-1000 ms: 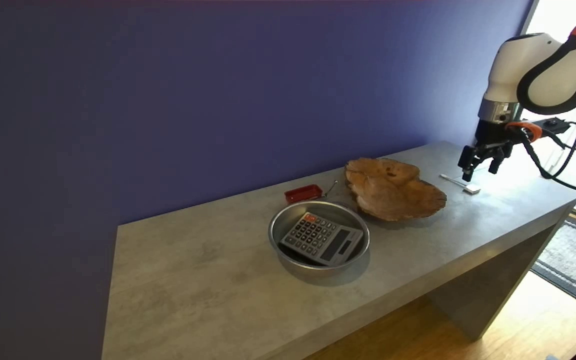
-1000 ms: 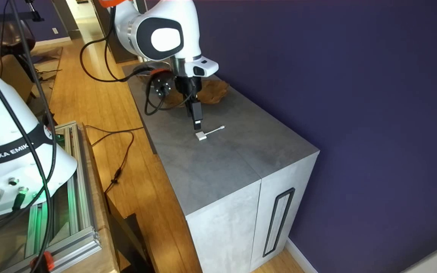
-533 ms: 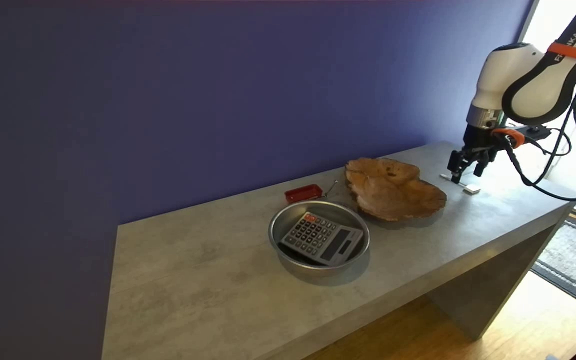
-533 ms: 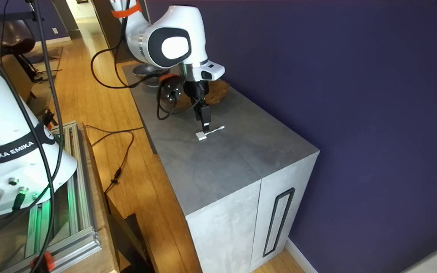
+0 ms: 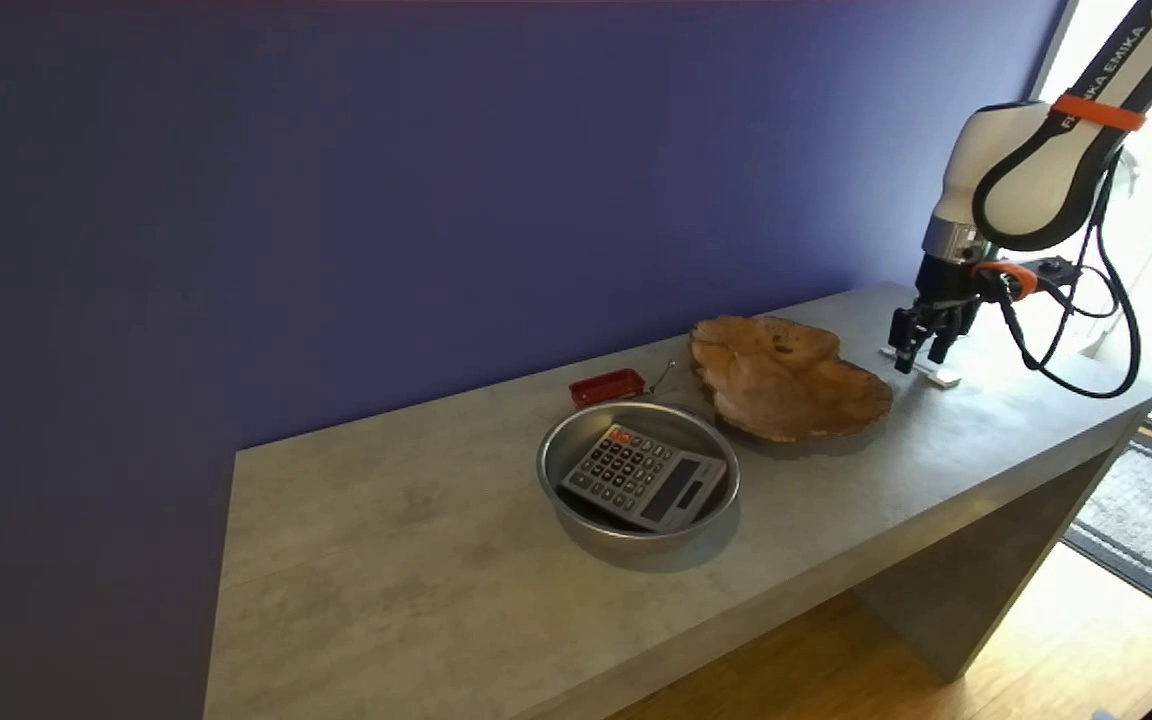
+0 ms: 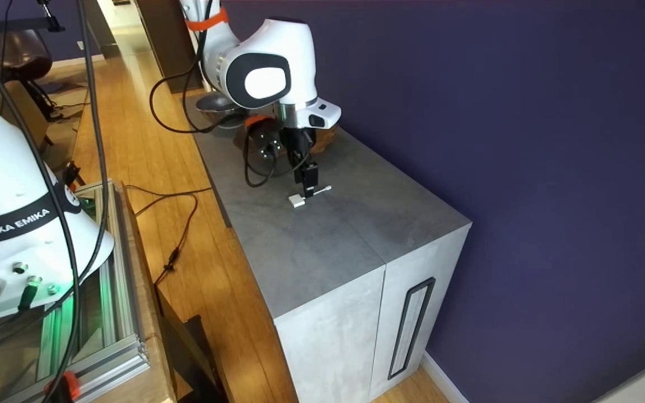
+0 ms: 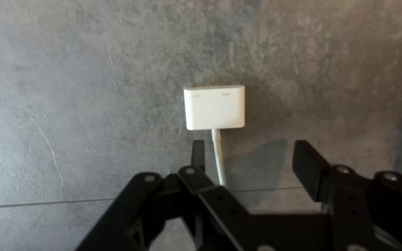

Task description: Put the white cable inside the wooden plate

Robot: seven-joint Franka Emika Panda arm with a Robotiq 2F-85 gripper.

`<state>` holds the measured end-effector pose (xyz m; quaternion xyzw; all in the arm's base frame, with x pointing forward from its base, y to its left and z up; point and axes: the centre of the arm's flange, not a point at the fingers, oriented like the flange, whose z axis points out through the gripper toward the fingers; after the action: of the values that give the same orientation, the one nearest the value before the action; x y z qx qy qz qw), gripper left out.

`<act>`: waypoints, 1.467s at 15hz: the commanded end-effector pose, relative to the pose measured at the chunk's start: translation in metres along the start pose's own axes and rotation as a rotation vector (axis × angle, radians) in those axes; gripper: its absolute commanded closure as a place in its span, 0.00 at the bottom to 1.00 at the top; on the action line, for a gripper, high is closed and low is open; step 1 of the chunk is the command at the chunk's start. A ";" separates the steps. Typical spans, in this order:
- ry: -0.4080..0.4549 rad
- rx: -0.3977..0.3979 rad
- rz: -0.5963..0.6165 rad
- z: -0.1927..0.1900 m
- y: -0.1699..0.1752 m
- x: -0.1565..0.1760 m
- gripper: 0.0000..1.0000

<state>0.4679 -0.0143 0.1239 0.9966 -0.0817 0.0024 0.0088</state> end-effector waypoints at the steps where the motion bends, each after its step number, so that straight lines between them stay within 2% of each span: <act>1: 0.001 0.069 -0.007 0.003 0.018 0.013 0.39; 6: 0.011 0.082 -0.015 0.005 0.029 0.018 0.43; 9: 0.013 0.078 -0.021 0.009 0.029 0.019 0.54; 13: 0.015 0.075 -0.021 0.010 0.029 0.018 0.92; 14: 0.016 0.074 -0.020 0.010 0.030 0.019 0.98; 19: 0.015 0.073 -0.012 0.006 0.029 0.017 0.99; 21: 0.004 0.094 -0.007 -0.014 0.025 0.009 0.99; 22: 0.016 0.095 -0.009 -0.035 0.022 0.001 0.99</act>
<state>0.4797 -0.0429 0.1199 0.9967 -0.0764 0.0076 -0.0260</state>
